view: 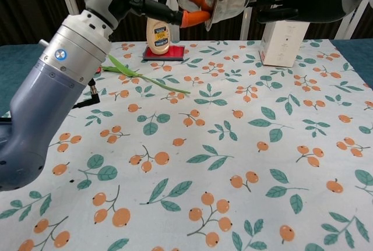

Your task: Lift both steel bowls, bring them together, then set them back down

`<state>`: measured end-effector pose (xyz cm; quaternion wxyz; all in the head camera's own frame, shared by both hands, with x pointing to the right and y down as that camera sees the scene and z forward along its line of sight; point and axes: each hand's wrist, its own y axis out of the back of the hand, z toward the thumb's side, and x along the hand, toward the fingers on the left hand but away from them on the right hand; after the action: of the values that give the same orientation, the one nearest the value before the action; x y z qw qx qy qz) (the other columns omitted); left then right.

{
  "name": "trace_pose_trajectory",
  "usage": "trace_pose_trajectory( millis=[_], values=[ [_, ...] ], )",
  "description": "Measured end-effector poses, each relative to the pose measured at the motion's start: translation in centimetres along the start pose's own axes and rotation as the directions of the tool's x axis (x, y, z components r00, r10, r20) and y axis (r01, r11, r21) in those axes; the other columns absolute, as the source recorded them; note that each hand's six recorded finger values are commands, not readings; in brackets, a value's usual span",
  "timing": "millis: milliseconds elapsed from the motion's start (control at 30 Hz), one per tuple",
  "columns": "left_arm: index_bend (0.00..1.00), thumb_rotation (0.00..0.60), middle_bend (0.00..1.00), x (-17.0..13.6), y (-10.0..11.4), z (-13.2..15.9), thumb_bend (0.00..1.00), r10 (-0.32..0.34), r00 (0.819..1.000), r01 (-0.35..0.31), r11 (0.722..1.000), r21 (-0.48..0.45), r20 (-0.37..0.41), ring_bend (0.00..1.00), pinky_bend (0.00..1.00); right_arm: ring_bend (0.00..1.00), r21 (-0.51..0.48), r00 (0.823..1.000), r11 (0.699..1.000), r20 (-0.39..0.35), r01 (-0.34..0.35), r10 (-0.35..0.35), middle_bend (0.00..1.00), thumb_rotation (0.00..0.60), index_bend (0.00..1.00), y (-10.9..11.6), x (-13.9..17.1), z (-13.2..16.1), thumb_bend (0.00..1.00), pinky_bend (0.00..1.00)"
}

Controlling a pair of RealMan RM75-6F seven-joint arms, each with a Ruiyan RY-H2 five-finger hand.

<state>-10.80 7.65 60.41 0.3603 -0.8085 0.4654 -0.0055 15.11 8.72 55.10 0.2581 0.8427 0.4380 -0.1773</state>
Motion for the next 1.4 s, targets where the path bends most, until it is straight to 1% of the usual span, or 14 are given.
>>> trace_pose_trajectory(
  millis=[333,633,800,900,933,1000,1033,1133,1167,1233,1267,1333,1367,1400],
  values=[
    [0.39,0.6,0.65,-0.8,0.3,0.7,0.37,-0.007,1.0,0.007,1.0,0.004,0.023,0.51,0.69,1.0,0.004,0.999,1.0,-0.021,0.029,-0.029,0.9,0.6,0.94,0.7,0.8,0.9,0.63,1.0],
    [0.39,0.6,0.65,-0.9,1.7,1.0,0.37,-0.024,1.0,0.024,1.0,-0.005,-0.003,0.51,0.69,1.0,0.031,0.994,0.995,-0.042,0.099,-0.098,0.9,0.6,0.94,3.7,1.4,2.1,0.63,1.0],
    [0.39,0.6,0.65,-0.8,3.0,1.3,0.37,-0.049,0.998,0.05,0.999,0.007,-0.041,0.51,0.69,1.0,0.156,0.989,0.977,-0.073,0.142,-0.132,0.9,0.6,0.94,5.3,1.7,2.6,0.63,1.0],
    [0.38,0.6,0.65,-0.8,4.0,1.4,0.37,-0.076,0.994,0.078,0.997,0.021,-0.081,0.51,0.69,1.0,0.304,0.984,0.937,-0.092,0.174,-0.153,0.91,0.6,0.95,6.4,2.0,2.4,0.63,1.0],
    [0.38,0.6,0.65,-0.9,4.3,1.4,0.37,-0.087,0.992,0.09,0.995,0.034,-0.095,0.51,0.69,1.0,0.356,0.982,0.916,-0.096,0.184,-0.16,0.91,0.6,0.95,6.7,2.1,2.3,0.63,1.0],
    [0.38,0.6,0.64,-1.3,5.0,1.0,0.37,-0.116,0.983,0.128,0.989,0.079,-0.141,0.51,0.69,1.0,0.506,0.978,0.838,-0.104,0.207,-0.179,0.91,0.6,0.96,7.9,2.4,1.6,0.63,1.0],
    [0.38,0.6,0.64,-1.6,5.2,0.6,0.37,-0.128,0.977,0.146,0.984,0.098,-0.168,0.51,0.69,1.0,0.545,0.978,0.812,-0.103,0.21,-0.184,0.92,0.6,0.96,8.2,2.5,1.4,0.63,1.0],
    [0.38,0.6,0.64,-3.3,5.5,-0.3,0.37,-0.179,0.945,0.226,0.963,0.149,-0.272,0.5,0.69,1.0,0.73,0.972,0.649,-0.098,0.215,-0.212,0.92,0.6,0.96,10.2,3.0,-0.5,0.63,1.0],
    [0.38,0.6,0.64,-4.0,5.4,-0.7,0.37,-0.2,0.931,0.257,0.953,0.162,-0.305,0.5,0.69,1.0,0.789,0.97,0.577,-0.093,0.21,-0.225,0.92,0.6,0.96,11.1,3.3,-1.4,0.63,1.0],
    [0.38,0.6,0.63,-5.8,5.2,-1.5,0.37,-0.25,0.891,0.334,0.927,0.173,-0.38,0.5,0.68,1.0,0.855,0.966,0.479,-0.089,0.199,-0.242,0.92,0.6,0.96,12.5,3.7,-2.8,0.63,1.0],
    [0.38,0.6,0.63,-6.5,5.2,-1.9,0.36,-0.265,0.873,0.358,0.918,0.168,-0.409,0.5,0.67,1.0,0.89,0.964,0.416,-0.087,0.189,-0.251,0.92,0.6,0.96,13.3,4.0,-3.6,0.63,1.0],
    [0.38,0.6,0.63,-7.7,5.0,-2.6,0.36,-0.29,0.835,0.397,0.906,0.147,-0.469,0.49,0.66,1.0,0.936,0.962,0.31,-0.084,0.165,-0.26,0.92,0.6,0.96,14.4,4.4,-4.9,0.63,1.0],
    [0.38,0.6,0.63,-8.2,4.9,-2.9,0.36,-0.299,0.816,0.411,0.902,0.133,-0.494,0.49,0.65,1.0,0.962,0.962,0.231,-0.08,0.143,-0.262,0.92,0.6,0.97,15.0,4.8,-5.8,0.63,1.0],
    [0.38,0.6,0.63,-8.8,4.7,-3.2,0.36,-0.314,0.79,0.431,0.896,0.112,-0.526,0.49,0.64,1.0,0.977,0.962,0.171,-0.08,0.127,-0.261,0.92,0.6,0.97,15.3,5.0,-6.6,0.63,1.0]
  ],
)
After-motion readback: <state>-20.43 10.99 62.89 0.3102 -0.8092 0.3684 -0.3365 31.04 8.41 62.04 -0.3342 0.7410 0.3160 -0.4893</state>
